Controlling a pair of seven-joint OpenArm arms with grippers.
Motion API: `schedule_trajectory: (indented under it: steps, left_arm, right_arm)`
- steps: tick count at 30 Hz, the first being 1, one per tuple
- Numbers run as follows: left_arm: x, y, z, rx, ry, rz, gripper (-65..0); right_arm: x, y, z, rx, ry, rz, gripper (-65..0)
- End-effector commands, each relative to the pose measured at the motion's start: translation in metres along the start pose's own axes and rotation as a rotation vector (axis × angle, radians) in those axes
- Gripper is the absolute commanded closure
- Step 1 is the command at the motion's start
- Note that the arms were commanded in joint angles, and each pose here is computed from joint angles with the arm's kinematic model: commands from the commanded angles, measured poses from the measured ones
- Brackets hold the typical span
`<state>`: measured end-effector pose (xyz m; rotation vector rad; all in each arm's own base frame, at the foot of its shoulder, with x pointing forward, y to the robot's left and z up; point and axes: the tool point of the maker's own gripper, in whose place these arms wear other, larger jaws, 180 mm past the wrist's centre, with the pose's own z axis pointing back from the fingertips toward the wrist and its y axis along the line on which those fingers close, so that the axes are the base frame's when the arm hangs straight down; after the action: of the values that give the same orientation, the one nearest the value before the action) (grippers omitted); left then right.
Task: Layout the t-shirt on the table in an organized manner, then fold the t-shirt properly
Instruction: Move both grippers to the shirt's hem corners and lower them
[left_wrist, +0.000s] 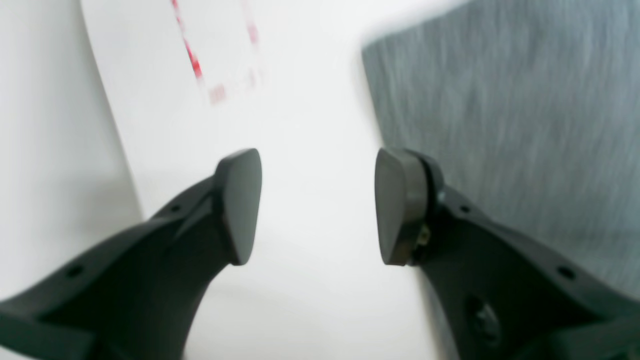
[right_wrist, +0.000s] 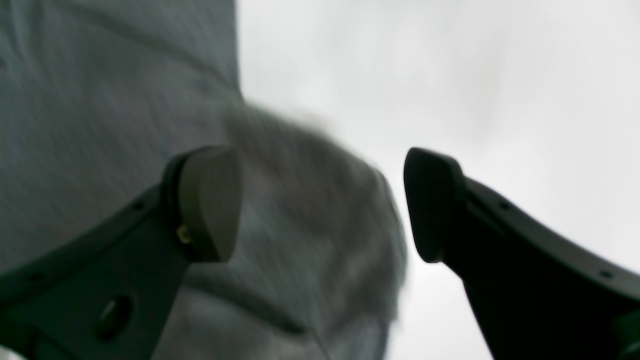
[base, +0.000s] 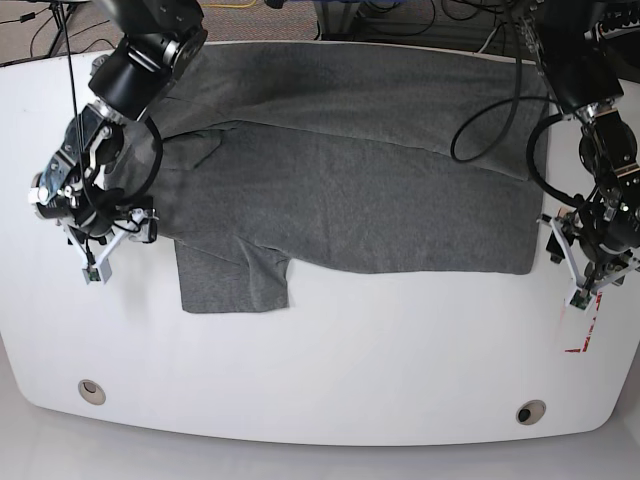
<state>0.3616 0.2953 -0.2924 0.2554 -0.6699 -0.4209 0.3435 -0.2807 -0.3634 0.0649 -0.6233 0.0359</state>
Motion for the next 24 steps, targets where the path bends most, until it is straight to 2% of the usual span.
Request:
schedule_trajectory:
  steps: [1, 6, 12, 24]
  left_arm:
    - [0.024, 0.007, 0.0, 0.0, -0.096, 0.009, -33.9]
    - [0.033, 0.01, -0.011, -0.004, -0.157, 0.089, -34.0]
    - [0.038, 0.004, -0.019, -0.024, -0.168, 0.094, -33.9]
    - [0.034, 0.001, -0.023, -0.035, -0.156, 0.099, -33.9]
  right_arm:
    - [0.025, -0.002, -0.004, 0.021, -0.063, -0.016, -46.8]
    - [0.043, 0.007, -0.021, 0.084, -0.118, -0.058, -46.8]
    - [0.055, 0.022, -0.045, 0.169, -0.168, -0.119, -46.8]
    - [0.056, 0.073, -0.078, 0.284, -0.159, -0.045, -46.8]
